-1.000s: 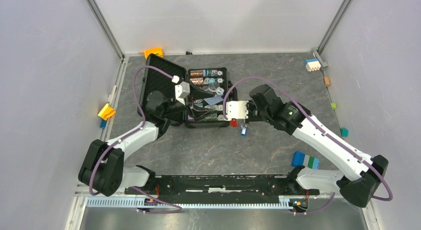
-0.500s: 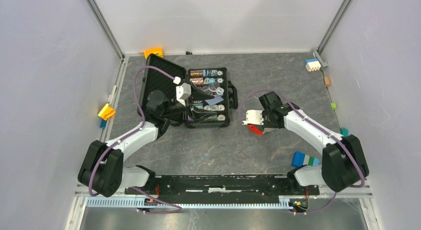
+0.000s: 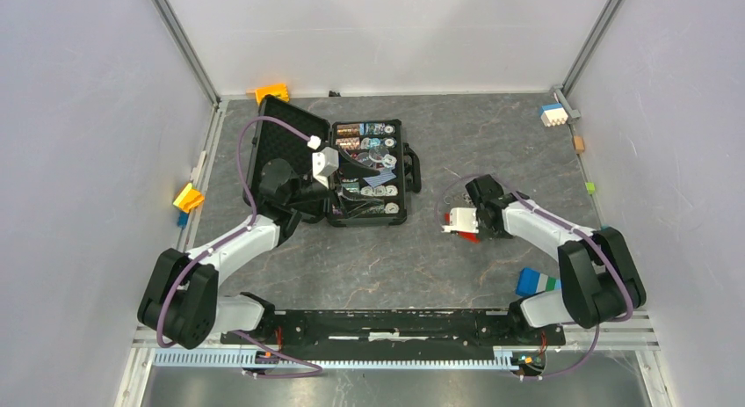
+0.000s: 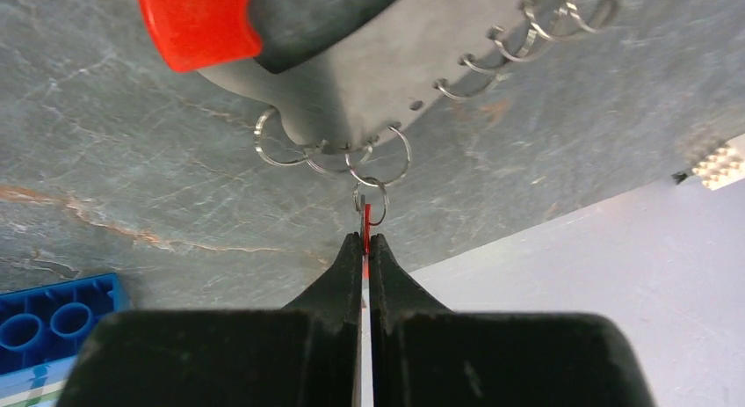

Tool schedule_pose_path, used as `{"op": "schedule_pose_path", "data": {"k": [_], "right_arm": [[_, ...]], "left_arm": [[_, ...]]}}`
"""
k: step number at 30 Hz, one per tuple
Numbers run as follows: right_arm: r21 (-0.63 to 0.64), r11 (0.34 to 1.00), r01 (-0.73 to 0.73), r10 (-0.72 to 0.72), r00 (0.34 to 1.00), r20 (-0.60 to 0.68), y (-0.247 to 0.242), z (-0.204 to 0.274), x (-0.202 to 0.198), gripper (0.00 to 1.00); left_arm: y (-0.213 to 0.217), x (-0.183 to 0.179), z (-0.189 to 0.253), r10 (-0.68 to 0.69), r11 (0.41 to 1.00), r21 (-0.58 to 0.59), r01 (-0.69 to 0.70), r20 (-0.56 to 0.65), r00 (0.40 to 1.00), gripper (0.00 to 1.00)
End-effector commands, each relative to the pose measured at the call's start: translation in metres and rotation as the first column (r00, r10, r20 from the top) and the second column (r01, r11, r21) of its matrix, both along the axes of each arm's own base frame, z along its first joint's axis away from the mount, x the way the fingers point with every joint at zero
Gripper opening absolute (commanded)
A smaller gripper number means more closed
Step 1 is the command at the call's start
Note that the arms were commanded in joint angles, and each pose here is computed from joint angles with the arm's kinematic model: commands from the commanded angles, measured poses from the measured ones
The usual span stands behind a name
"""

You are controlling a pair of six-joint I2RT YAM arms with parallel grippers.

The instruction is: Put the keys on the keyring

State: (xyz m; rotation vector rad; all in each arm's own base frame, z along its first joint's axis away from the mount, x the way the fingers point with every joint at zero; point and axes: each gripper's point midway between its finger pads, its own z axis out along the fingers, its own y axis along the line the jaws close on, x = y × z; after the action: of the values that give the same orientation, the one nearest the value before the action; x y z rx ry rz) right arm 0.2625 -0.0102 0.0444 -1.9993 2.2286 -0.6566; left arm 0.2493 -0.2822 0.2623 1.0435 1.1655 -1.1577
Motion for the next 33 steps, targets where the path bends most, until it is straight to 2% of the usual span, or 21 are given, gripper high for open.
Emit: {"op": "schedule_pose_path", "data": {"k": [1, 7, 10, 16, 20, 23, 27, 30, 33], "right_arm": [[-0.073, 0.997, 0.028, -0.028, 1.0, 0.0, -0.015, -0.01, -0.007, 0.0], [-0.082, 0.996, 0.044, -0.045, 0.999, -0.011, -0.02, -0.017, -0.014, 0.08], [-0.081, 0.995, 0.052, -0.053, 0.999, -0.013, -0.021, -0.017, -0.015, 0.17], [-0.043, 0.996, 0.072, -0.073, 0.997, -0.005, -0.02, -0.017, -0.015, 0.42], [0.027, 0.995, 0.094, -0.094, 0.995, 0.02, -0.014, -0.004, -0.01, 0.56], [0.092, 0.99, 0.111, -0.117, 0.991, 0.065, -0.01, 0.018, 0.001, 0.74], [0.205, 0.969, 0.14, -0.172, 0.974, 0.149, -0.005, 0.057, 0.024, 0.96], [0.316, 0.937, 0.151, -0.231, 0.944, 0.236, -0.001, 0.091, 0.049, 0.98], [0.445, 0.883, 0.148, -0.313, 0.893, 0.324, 0.005, 0.125, 0.074, 0.98]], "left_arm": [[0.001, -0.003, 0.029, -0.021, 0.999, -0.029, 0.025, 0.12, 0.993, 0.8], [0.002, -0.006, 0.032, -0.028, 0.999, -0.03, 0.032, 0.128, 0.991, 0.8], [0.002, -0.008, 0.032, -0.029, 0.999, -0.029, 0.033, 0.132, 0.991, 0.8], [0.006, -0.01, 0.032, -0.023, 1.0, -0.011, 0.024, 0.136, 0.99, 0.84], [0.011, 0.003, 0.024, 0.036, 0.997, 0.06, -0.041, 0.081, 0.996, 0.92], [0.017, 0.014, 0.02, 0.099, 0.984, 0.139, -0.111, 0.091, 0.991, 0.99], [0.034, 0.034, 0.027, 0.259, 0.939, 0.2, -0.278, 0.115, 0.959, 1.0], [0.052, 0.048, 0.033, 0.396, 0.881, 0.223, -0.417, 0.136, 0.908, 1.0], [0.074, 0.06, 0.033, 0.521, 0.798, 0.265, -0.542, 0.15, 0.84, 1.0]]}}
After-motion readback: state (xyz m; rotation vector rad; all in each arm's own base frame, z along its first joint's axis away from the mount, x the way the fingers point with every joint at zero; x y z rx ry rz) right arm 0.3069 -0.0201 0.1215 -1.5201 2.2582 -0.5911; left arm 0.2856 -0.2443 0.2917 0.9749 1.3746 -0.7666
